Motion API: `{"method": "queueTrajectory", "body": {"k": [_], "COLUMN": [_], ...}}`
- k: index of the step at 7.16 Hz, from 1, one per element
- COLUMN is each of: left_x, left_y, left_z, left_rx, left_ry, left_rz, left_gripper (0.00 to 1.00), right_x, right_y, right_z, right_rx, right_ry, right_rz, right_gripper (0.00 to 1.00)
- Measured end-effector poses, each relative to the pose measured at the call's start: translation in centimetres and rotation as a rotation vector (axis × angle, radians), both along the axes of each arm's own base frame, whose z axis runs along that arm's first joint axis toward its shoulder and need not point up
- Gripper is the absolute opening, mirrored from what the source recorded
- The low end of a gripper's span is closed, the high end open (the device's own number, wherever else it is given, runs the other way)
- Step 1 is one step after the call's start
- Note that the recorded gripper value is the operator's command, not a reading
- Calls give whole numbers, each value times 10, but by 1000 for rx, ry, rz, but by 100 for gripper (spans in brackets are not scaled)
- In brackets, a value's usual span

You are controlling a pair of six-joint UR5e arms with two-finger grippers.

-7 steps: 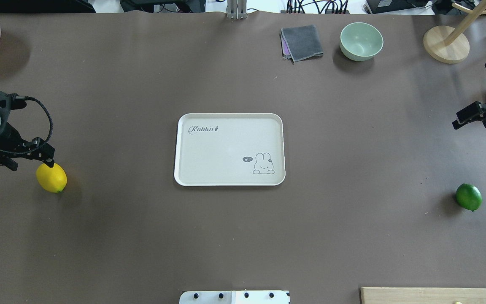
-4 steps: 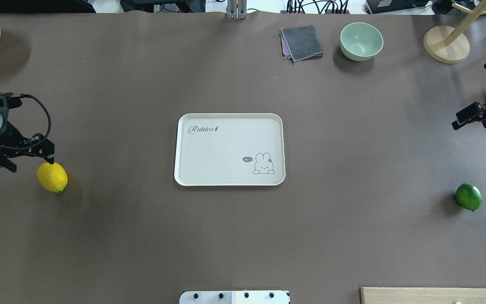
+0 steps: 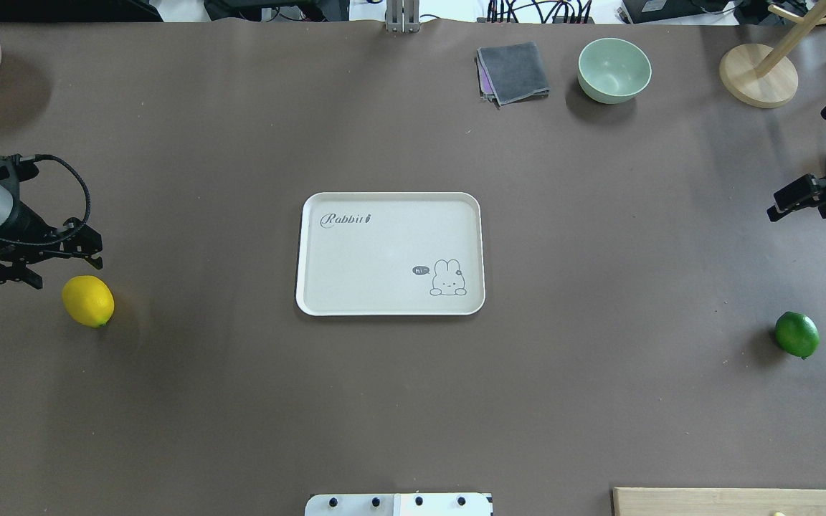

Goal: Place all lemons on tray

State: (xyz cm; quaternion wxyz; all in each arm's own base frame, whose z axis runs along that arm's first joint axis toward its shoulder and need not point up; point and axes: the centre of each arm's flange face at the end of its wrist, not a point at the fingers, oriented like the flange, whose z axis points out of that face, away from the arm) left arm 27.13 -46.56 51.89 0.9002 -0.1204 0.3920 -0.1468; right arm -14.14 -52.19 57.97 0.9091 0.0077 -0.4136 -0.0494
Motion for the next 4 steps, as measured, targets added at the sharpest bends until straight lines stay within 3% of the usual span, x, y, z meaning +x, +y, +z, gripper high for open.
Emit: {"method": "queueTrajectory", "body": {"k": [4], "left_x": [15], "left_y": [11], "left_z": [5], "left_rx": [-43], "left_ry": [67], "left_rz": [34], "left_gripper": [97], "right_x": [-2], "right_y": [1], "right_z": [2], "right_rx": [-3], "right_ry": [3], "right_rz": [-4], "right_gripper": [100]}}
